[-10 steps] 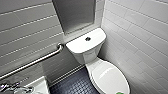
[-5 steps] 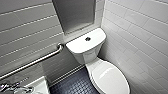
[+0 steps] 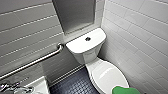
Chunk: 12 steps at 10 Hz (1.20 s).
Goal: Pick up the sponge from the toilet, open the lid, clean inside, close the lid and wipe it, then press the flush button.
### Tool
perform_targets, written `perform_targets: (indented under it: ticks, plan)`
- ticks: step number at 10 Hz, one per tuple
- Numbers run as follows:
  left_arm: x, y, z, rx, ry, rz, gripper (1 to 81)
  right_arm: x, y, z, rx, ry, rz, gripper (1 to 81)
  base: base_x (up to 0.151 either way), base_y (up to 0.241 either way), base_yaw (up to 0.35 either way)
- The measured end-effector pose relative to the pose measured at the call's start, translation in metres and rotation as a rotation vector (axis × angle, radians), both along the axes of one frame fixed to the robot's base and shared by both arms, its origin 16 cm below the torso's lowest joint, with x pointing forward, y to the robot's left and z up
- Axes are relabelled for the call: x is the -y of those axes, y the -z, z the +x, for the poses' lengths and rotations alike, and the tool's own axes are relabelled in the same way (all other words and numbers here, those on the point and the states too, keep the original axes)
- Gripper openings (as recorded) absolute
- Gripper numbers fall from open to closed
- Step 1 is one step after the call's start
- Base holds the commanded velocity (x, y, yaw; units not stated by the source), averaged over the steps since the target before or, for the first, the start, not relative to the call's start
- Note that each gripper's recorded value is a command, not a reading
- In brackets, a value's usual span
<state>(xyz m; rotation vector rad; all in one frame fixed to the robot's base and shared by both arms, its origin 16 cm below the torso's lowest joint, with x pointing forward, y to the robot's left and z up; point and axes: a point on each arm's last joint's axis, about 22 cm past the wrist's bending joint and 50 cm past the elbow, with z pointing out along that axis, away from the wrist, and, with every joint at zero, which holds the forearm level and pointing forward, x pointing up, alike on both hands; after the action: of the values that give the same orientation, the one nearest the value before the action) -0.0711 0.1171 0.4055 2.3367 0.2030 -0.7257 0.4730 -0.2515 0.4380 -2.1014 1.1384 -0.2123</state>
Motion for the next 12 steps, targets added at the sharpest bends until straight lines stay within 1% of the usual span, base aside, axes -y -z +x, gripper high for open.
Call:
perform_targets:
  ticks: [2, 3, 4, 6, 8, 10, 12]
  plan:
    - [0.000, 0.000, 0.000, 0.001, 0.001, 0.000, 81.1, -0.038, -0.009, 0.026, 0.032, -0.065, 0.073, 1.0, 0.000, 0.000, 0.000]
    - [0.000, 0.000, 0.000, 0.001, 0.001, 0.000, 81.1, -0.049, -0.007, 0.037, 0.042, -0.097, 0.088, 1.0, 0.000, 0.000, 0.000]
    - [0.000, 0.000, 0.000, 0.001, 0.001, 0.000, 81.1, -0.057, 0.000, 0.053, 0.050, -0.127, 0.091, 1.0, 0.000, 0.000, 0.000]
    - [-0.004, 0.001, -0.001, 0.000, 0.004, 0.005, 81.1, -0.069, 0.012, 0.095, 0.083, -0.173, 0.082, 1.0, 0.000, 0.000, 0.000]
    - [-0.004, 0.001, -0.001, -0.001, 0.005, 0.004, 81.1, -0.082, 0.024, 0.132, 0.098, -0.223, 0.072, 1.0, 0.000, 0.000, 0.000]
    - [-0.005, 0.001, -0.001, -0.001, 0.007, 0.005, 81.1, -0.092, 0.029, 0.176, 0.125, -0.257, 0.052, 1.0, 0.000, 0.000, 0.000]
    - [-0.003, 0.001, -0.003, -0.005, 0.009, 0.005, 81.1, -0.104, 0.033, 0.205, 0.134, -0.287, 0.042, 1.0, 0.000, 0.000, 0.000]
